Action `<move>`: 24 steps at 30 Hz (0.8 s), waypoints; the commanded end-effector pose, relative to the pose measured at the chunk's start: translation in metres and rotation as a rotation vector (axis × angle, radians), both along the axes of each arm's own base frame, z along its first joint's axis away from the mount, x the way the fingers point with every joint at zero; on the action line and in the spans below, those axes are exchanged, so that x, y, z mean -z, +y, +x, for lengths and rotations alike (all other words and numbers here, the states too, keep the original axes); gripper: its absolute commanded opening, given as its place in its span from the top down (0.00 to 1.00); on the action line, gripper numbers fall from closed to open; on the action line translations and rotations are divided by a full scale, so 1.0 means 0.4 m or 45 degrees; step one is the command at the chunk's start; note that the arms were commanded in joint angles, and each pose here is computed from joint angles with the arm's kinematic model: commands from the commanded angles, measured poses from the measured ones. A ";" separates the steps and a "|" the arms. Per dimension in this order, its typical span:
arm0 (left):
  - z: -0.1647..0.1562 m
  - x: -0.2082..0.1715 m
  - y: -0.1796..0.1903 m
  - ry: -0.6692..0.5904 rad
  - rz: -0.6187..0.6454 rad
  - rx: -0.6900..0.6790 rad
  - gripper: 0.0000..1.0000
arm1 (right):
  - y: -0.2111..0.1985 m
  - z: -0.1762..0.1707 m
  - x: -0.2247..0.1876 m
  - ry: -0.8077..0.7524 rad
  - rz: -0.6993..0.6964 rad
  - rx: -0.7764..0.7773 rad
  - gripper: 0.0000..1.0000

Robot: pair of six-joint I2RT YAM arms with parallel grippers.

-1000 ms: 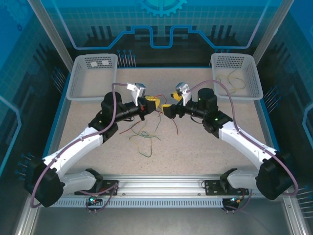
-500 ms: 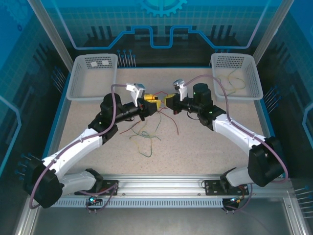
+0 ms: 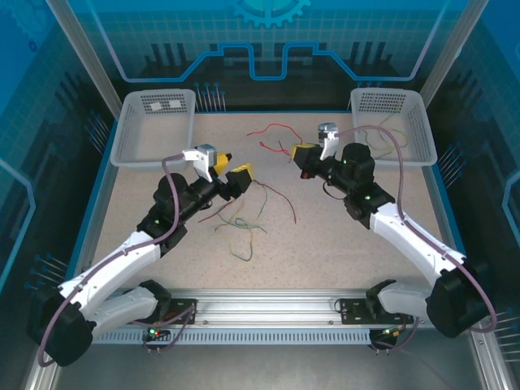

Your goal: Untangle the cables

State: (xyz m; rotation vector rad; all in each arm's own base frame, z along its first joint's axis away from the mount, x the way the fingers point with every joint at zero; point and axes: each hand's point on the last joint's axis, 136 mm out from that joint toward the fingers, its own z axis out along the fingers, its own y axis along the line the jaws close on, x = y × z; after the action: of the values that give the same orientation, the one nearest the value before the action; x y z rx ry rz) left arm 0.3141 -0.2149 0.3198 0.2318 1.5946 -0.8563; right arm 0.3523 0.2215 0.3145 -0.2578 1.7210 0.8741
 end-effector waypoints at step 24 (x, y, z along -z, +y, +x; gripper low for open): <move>0.062 -0.070 -0.250 -0.072 -0.221 0.455 0.44 | 0.043 -0.071 -0.052 0.005 0.244 -0.039 1.00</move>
State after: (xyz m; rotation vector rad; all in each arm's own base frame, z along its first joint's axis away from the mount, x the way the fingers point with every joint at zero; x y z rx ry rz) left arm 0.3412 -0.3102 0.3209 0.3800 1.5345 -1.2336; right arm 0.3337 0.2317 0.3204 -0.1297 1.6776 1.0056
